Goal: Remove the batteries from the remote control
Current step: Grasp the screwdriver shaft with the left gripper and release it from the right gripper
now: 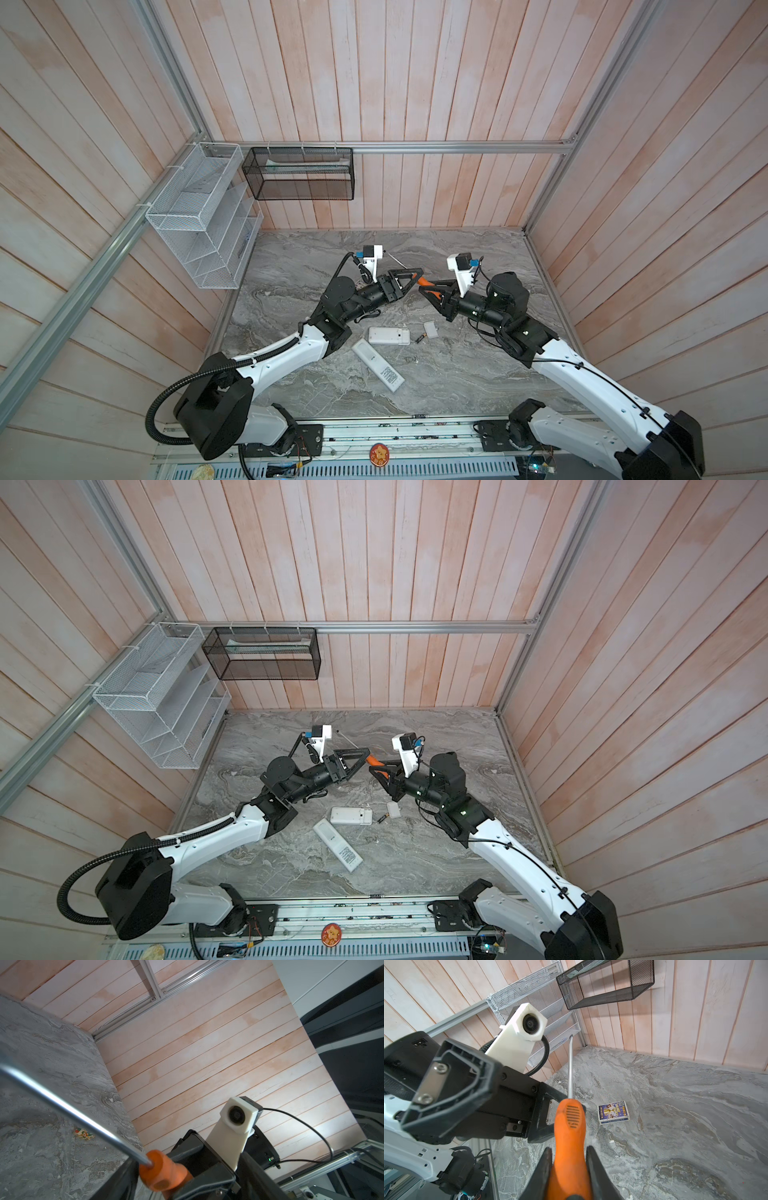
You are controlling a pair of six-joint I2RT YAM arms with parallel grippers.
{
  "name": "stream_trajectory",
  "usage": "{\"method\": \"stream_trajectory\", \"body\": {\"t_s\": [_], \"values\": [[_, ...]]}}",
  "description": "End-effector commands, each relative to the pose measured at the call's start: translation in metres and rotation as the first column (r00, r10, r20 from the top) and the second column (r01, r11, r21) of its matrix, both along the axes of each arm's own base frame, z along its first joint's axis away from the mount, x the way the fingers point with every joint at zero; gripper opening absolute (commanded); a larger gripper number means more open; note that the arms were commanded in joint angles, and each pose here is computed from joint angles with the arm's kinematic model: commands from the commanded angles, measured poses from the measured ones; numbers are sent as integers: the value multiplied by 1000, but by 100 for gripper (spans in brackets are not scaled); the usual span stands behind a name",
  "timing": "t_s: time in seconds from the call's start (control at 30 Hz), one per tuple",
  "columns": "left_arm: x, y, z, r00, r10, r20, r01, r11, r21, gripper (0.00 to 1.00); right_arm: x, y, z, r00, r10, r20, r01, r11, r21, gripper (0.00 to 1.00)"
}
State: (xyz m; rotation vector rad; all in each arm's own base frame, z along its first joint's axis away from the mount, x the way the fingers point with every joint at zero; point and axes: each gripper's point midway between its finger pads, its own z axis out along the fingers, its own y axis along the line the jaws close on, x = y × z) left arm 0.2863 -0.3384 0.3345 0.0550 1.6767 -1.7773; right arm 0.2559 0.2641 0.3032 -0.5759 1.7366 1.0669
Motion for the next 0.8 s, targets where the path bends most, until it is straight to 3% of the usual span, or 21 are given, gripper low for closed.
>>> {"method": "stream_trajectory", "body": {"t_s": [0.0,0.1,0.5,0.77], "values": [[1,-4,17,999,17,42,-15,999,-42,72,2,2,18,999,-18,51,16,999,40,0],[2,-6,14,999,26,31,-25,999,-35,67,0,4,18,998,-14,54,12,999,40,0],[4,-9,8,1000,28,-1,-28,999,-36,19,-1,6,13,999,-17,48,15,999,36,0],[3,-9,7,1000,25,-3,-25,999,-31,3,-1,7,14,999,-21,47,19,999,36,3]]}}
